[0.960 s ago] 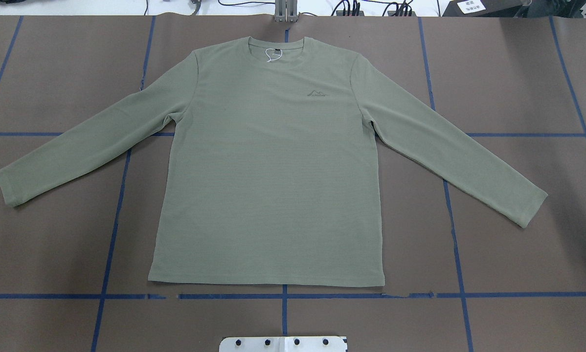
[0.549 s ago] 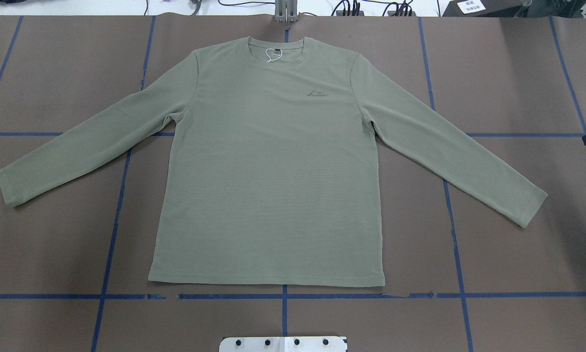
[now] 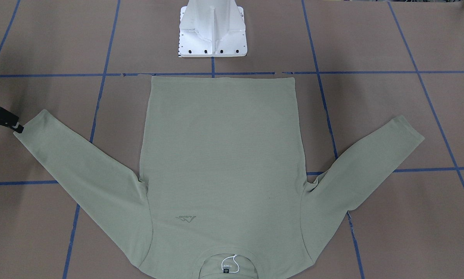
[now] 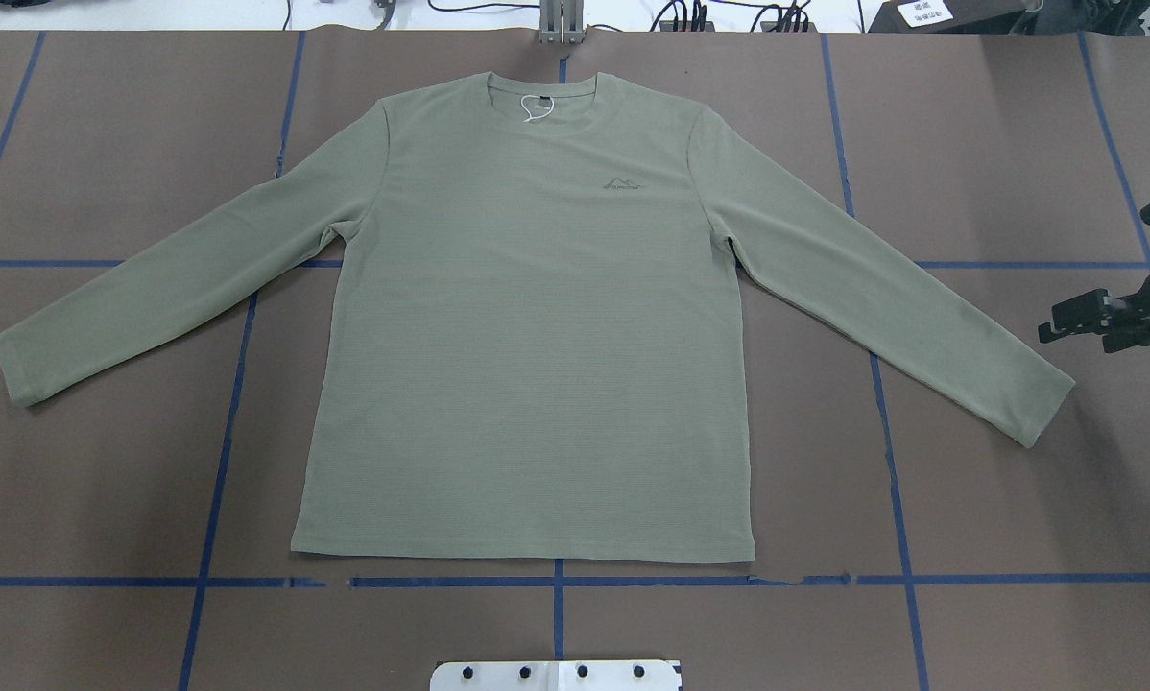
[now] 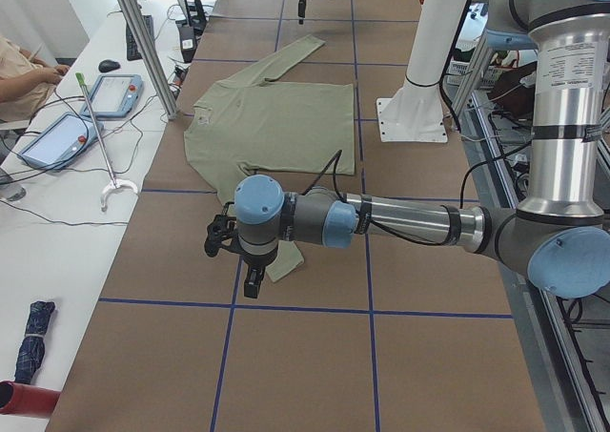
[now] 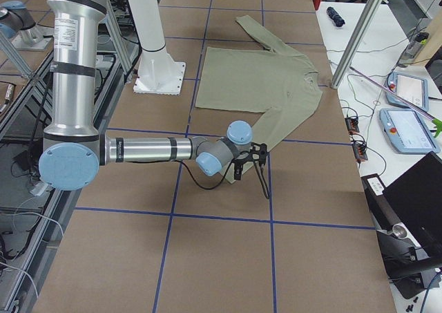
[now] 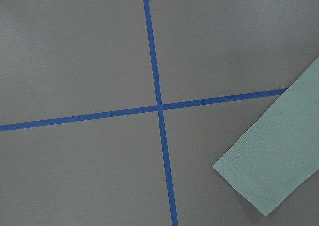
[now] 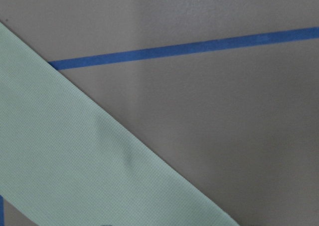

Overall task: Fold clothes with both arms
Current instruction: 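Move the right gripper down to the sleeve cuff nearest it and grasp it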

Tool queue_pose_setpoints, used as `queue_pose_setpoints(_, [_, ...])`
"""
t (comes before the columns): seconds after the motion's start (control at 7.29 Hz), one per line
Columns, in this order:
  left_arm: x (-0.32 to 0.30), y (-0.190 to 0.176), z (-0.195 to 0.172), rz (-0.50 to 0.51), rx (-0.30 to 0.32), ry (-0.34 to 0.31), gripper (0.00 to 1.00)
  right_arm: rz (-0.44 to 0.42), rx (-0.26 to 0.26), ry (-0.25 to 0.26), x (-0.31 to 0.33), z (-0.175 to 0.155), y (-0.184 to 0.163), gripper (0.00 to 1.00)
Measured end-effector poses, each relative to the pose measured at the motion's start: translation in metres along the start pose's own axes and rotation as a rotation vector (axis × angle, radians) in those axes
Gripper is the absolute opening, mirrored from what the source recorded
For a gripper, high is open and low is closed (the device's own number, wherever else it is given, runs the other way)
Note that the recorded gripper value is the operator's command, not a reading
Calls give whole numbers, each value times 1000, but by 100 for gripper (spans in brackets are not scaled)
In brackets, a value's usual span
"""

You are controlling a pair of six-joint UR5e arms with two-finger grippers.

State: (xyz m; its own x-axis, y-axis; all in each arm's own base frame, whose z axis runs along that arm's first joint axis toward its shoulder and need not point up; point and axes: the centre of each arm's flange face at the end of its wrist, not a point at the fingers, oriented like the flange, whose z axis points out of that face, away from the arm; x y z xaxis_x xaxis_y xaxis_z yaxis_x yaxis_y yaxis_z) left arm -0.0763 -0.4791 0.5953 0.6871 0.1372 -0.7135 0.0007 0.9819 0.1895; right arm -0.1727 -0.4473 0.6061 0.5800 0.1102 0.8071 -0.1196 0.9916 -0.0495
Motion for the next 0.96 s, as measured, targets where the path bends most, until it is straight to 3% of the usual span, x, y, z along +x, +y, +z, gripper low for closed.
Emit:
queue_pose_setpoints(0.69, [-1,1,0,-1,1,0,100,163,-17,34,17,32,11,85])
queue_pose_setpoints(0.82, [0,0,-1,0,2,0,100,180,-24,45,24,37,12,78])
queue_pose_setpoints(0.96, [0,0,-1,1,2,-1,100,190,-28,52,28,40,12,55])
